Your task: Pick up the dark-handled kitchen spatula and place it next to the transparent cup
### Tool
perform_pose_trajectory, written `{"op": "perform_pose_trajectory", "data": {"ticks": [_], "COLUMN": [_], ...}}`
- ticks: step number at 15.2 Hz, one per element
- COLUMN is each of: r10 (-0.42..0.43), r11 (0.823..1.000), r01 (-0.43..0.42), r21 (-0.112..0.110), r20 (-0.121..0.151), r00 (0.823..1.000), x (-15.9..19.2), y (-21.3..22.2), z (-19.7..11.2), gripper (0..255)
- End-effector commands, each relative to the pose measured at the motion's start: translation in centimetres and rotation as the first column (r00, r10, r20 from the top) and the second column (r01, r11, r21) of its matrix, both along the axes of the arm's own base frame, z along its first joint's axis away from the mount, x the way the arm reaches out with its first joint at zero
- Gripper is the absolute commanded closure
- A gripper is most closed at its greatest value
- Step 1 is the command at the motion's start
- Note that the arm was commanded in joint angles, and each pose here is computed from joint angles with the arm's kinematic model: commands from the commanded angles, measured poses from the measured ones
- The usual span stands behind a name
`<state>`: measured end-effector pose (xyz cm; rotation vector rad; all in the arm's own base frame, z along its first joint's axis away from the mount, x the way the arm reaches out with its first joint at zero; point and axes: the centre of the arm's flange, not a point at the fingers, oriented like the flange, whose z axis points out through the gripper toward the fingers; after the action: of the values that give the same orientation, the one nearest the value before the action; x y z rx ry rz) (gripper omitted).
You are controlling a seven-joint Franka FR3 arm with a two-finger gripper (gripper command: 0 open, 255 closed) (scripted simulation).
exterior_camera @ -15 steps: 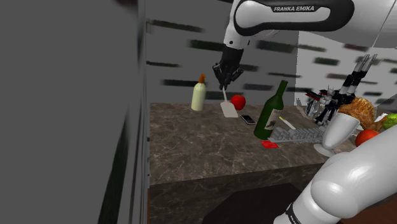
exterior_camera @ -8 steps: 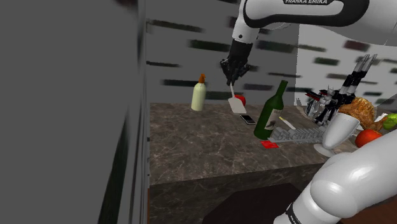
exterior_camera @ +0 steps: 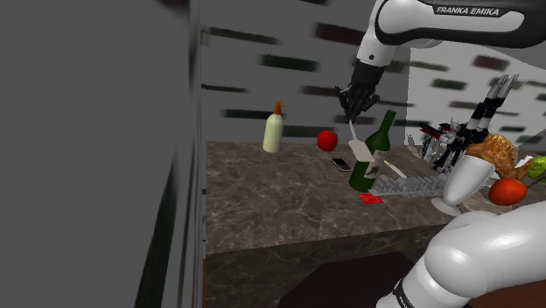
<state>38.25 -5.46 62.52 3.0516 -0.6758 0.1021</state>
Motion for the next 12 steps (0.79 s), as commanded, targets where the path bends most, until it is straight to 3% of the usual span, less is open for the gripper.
{"op": "perform_pose_trajectory", "data": {"ticks": [1, 12], "r10": [0.001, 0.001], "r11": [1.0, 1.0], "r01": [-0.001, -0.001], "r21": [0.0, 0.0], "r20": [0.0, 0.0], "r00": [1.0, 1.0], "x": [-1.8, -11.3], "y": [-2.1, -13.1], "z": [0.0, 0.0], "gripper": [255, 255]}}
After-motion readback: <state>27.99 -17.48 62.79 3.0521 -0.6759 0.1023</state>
